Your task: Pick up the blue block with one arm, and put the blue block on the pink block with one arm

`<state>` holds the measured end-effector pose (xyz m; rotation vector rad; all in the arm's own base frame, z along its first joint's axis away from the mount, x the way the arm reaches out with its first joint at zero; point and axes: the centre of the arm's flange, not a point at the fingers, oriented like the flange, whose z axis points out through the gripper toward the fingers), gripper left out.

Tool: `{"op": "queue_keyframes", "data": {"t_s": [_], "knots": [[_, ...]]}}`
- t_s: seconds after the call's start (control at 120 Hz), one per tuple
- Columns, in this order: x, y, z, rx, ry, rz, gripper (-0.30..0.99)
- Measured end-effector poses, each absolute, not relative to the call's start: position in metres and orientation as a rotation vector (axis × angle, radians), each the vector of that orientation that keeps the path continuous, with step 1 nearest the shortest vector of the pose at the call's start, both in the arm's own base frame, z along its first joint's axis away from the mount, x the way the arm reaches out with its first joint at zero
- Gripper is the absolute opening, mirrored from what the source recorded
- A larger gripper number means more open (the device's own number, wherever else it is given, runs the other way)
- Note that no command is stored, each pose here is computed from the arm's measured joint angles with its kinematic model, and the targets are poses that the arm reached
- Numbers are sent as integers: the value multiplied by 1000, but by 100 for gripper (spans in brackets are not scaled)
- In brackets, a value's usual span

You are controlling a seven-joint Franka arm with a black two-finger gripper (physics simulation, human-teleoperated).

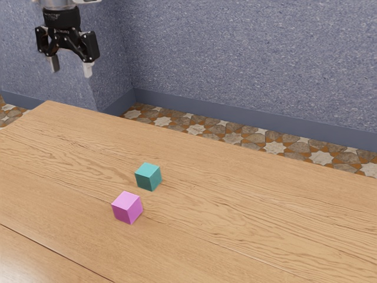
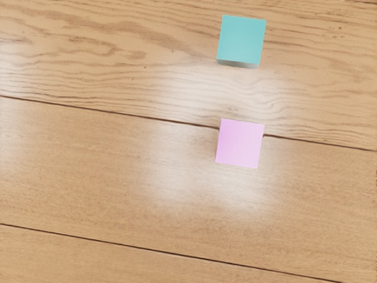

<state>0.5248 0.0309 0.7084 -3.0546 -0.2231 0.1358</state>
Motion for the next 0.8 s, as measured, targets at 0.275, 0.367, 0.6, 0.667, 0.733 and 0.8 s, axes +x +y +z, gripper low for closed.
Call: {"op": "queue_keyframes", "data": {"t_s": [0.275, 0.367, 0.6, 0.667, 0.733, 0.8], "knots": [[516, 24, 759, -3060, -242, -106, 69], [506, 21, 796, -3057, -247, -252, 69], [602, -25, 698, -3090, -110, -142, 69], [622, -22, 673, -3091, -120, -125, 69], [634, -18, 658, -3092, -133, -125, 69], [646, -15, 644, -3094, -141, -135, 69]]}}
